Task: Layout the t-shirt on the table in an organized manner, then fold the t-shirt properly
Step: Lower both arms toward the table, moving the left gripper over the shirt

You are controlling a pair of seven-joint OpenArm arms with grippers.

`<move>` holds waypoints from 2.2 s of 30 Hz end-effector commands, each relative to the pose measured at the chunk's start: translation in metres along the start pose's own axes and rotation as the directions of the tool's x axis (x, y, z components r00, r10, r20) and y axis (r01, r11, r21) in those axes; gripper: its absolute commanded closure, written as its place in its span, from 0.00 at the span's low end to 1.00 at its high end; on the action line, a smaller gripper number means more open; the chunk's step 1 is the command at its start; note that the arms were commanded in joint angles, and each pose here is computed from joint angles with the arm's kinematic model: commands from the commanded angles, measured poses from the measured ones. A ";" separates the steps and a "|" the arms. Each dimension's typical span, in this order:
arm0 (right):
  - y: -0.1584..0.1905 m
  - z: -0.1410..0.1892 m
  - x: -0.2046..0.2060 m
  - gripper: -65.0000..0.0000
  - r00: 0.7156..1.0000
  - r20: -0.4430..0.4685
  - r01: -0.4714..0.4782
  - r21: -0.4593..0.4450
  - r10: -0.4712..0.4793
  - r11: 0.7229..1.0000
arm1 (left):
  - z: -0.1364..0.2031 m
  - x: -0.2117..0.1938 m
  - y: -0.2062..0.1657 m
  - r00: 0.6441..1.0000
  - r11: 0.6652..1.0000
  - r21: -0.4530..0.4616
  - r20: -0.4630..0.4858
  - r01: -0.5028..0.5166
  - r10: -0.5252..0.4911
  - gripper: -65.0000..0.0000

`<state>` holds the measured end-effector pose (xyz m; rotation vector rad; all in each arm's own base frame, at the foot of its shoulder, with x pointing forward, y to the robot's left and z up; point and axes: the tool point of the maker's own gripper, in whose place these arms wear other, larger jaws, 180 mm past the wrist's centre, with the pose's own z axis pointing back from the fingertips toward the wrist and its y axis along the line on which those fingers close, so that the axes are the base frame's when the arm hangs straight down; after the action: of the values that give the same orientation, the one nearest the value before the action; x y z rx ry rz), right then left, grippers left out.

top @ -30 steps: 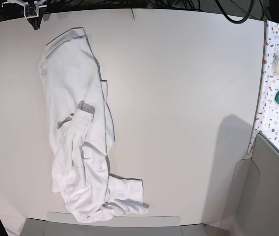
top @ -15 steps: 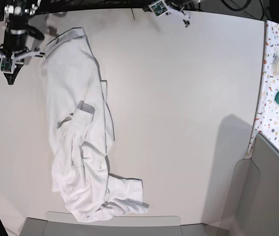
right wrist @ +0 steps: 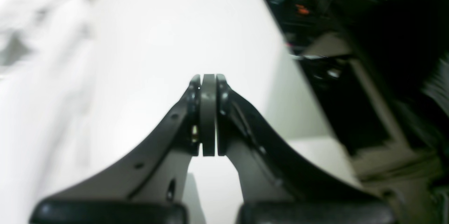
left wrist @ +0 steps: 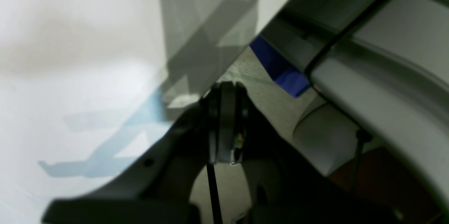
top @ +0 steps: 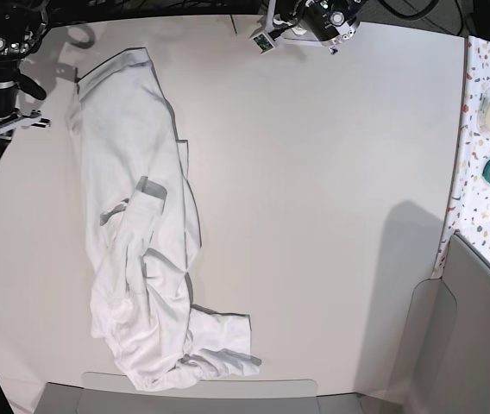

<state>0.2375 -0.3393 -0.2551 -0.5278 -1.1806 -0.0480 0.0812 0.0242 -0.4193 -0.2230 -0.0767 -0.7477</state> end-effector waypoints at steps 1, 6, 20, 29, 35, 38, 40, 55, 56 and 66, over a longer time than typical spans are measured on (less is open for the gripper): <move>-0.009 0.000 0.012 1.00 0.999 0.045 -0.005 -0.027 0.006 1.000 | 0.105 0.172 0.026 0.529 0.986 -0.038 0.840 -0.161 0.118 1.00; -0.009 -0.003 0.010 1.00 0.999 0.041 0.008 -0.028 -0.007 1.000 | 0.100 0.161 0.036 0.555 0.987 -0.001 0.827 -0.162 0.092 1.00; 0.001 -0.008 -0.021 1.00 0.999 -0.040 0.007 0.030 -0.006 1.000 | 0.097 0.049 0.074 0.526 0.942 0.093 0.845 -0.323 0.097 1.00; 0.003 -0.013 -0.014 1.00 1.000 -0.019 0.016 0.031 -0.015 0.999 | 0.113 0.003 0.103 0.517 0.883 0.180 0.852 -0.433 0.080 1.00; 0.001 -0.011 -0.016 1.00 1.000 -0.026 0.012 0.029 -0.012 1.000 | 0.117 0.010 0.108 0.501 0.882 0.187 0.863 -0.432 0.063 1.00; 0.001 -0.010 -0.019 1.00 0.999 -0.034 0.012 0.030 -0.011 0.999 | 0.123 0.020 0.114 0.478 0.882 0.193 0.878 -0.429 0.040 1.00; 0.001 -0.010 -0.020 1.00 0.999 -0.035 0.012 0.030 -0.010 0.999 | 0.127 0.028 0.120 0.461 0.883 0.200 0.887 -0.425 0.021 1.00; 0.003 -0.014 -0.017 1.00 0.999 -0.028 0.022 0.031 -0.021 0.999 | 0.131 0.112 0.122 0.462 0.930 0.178 0.887 -0.321 -0.010 1.00; 0.004 -0.015 -0.018 1.00 0.999 -0.030 0.023 0.032 -0.022 0.999 | 0.130 0.120 0.115 0.463 0.940 0.170 0.886 -0.295 -0.015 0.99; 0.003 -0.018 -0.013 1.00 0.999 -0.016 0.031 0.029 -0.031 0.999 | 0.140 0.211 0.062 0.466 0.988 0.089 0.885 -0.124 -0.021 0.76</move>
<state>0.2431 -0.3448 -0.2895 -0.4601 -1.1189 -0.0741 0.2750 -0.0383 -0.2745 -0.4549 -1.1001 -0.4858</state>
